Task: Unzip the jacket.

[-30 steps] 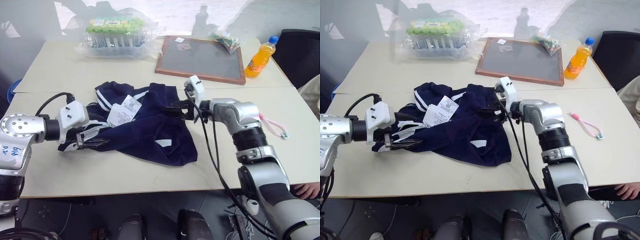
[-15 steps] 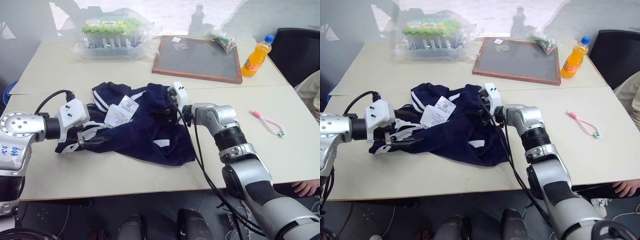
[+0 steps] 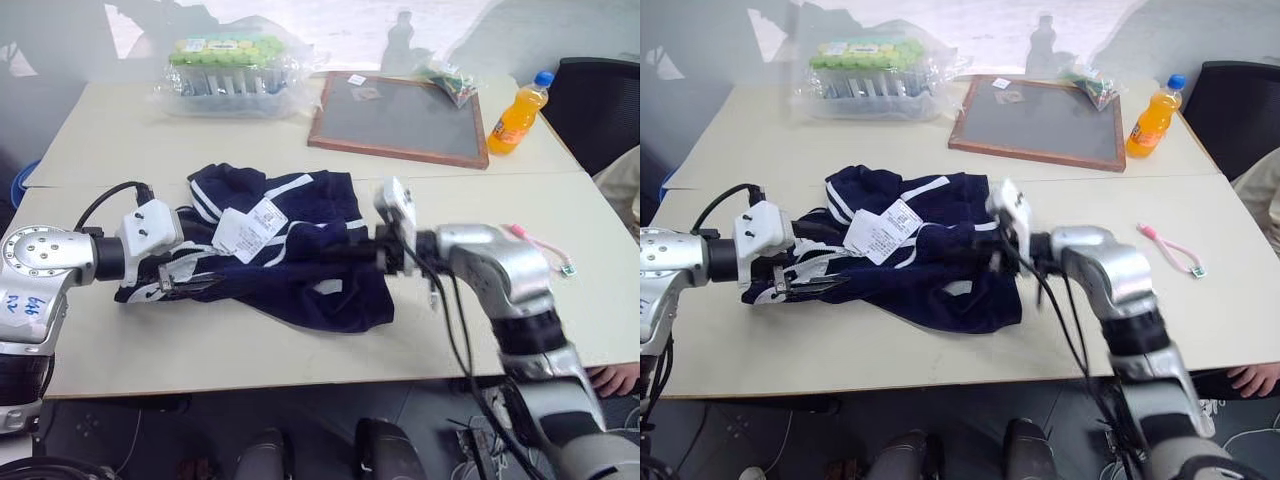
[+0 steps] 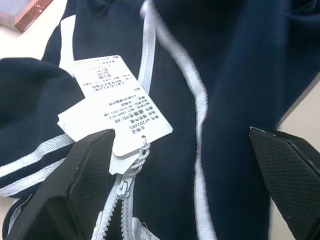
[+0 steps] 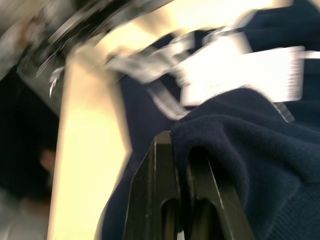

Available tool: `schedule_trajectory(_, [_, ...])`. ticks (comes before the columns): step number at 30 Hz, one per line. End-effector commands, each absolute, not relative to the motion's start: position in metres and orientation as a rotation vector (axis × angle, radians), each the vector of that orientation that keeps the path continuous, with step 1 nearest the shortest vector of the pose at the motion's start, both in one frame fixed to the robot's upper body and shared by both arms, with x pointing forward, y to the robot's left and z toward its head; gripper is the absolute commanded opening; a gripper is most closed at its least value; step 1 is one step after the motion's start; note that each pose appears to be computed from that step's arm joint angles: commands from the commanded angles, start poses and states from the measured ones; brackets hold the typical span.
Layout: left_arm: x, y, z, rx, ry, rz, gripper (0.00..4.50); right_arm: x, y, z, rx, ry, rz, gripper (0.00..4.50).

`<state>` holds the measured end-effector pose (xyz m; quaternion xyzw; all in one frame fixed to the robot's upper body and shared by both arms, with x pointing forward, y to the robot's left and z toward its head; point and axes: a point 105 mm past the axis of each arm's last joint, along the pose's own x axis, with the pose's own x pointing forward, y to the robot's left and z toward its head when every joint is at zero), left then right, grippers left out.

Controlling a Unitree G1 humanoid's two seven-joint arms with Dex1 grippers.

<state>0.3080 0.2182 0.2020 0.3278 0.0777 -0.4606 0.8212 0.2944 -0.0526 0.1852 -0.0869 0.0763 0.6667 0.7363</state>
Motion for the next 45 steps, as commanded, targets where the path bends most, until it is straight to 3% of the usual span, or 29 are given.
schedule_trajectory(1, [0.305,0.216,0.211,0.709,0.13,-0.991,4.5,0.248,-0.045,0.178,-0.409,0.08,1.677,0.02])
schedule_trajectory(3, [0.304,0.214,0.209,0.709,0.135,-1.001,4.5,0.236,-0.043,0.168,-0.432,0.087,1.719,0.02])
schedule_trajectory(9, [0.303,0.211,0.207,0.712,0.148,-1.035,4.5,0.233,-0.046,0.156,-0.386,0.173,1.735,0.02])
schedule_trajectory(13, [0.304,0.208,0.206,0.711,0.152,-1.054,4.5,0.231,-0.048,0.148,-0.281,0.285,1.7,0.96])
schedule_trajectory(18, [0.3,0.204,0.203,0.705,0.165,-1.092,4.5,0.228,-0.059,0.145,-0.274,0.313,1.642,2.7])
schedule_trajectory(23, [0.288,0.196,0.192,0.699,0.191,-1.157,4.5,0.232,-0.092,0.152,-0.438,0.275,1.508,4.36])
schedule_trajectory(24, [0.283,0.194,0.189,0.703,0.199,-1.175,4.5,0.232,-0.101,0.153,-0.481,0.272,1.484,4.47])
schedule_trajectory(28, [0.257,0.195,0.166,0.789,0.277,-1.23,4.5,0.248,-0.143,0.165,-0.73,0.203,1.311,4.47])
schedule_trajectory(32, [0.252,0.201,0.146,0.879,0.314,-1.19,4.5,0.26,-0.157,0.158,-0.968,0.119,1.263,4.47])
schedule_trajectory(39, [0.266,0.199,0.13,0.978,0.291,-1.076,4.5,0.281,-0.132,0.138,-1.117,-0.042,1.312,4.47])
schedule_trajectory(45, [0.268,0.201,0.116,1.014,0.323,-1.043,4.5,0.305,-0.104,0.129,-1.103,-0.124,1.343,4.47])
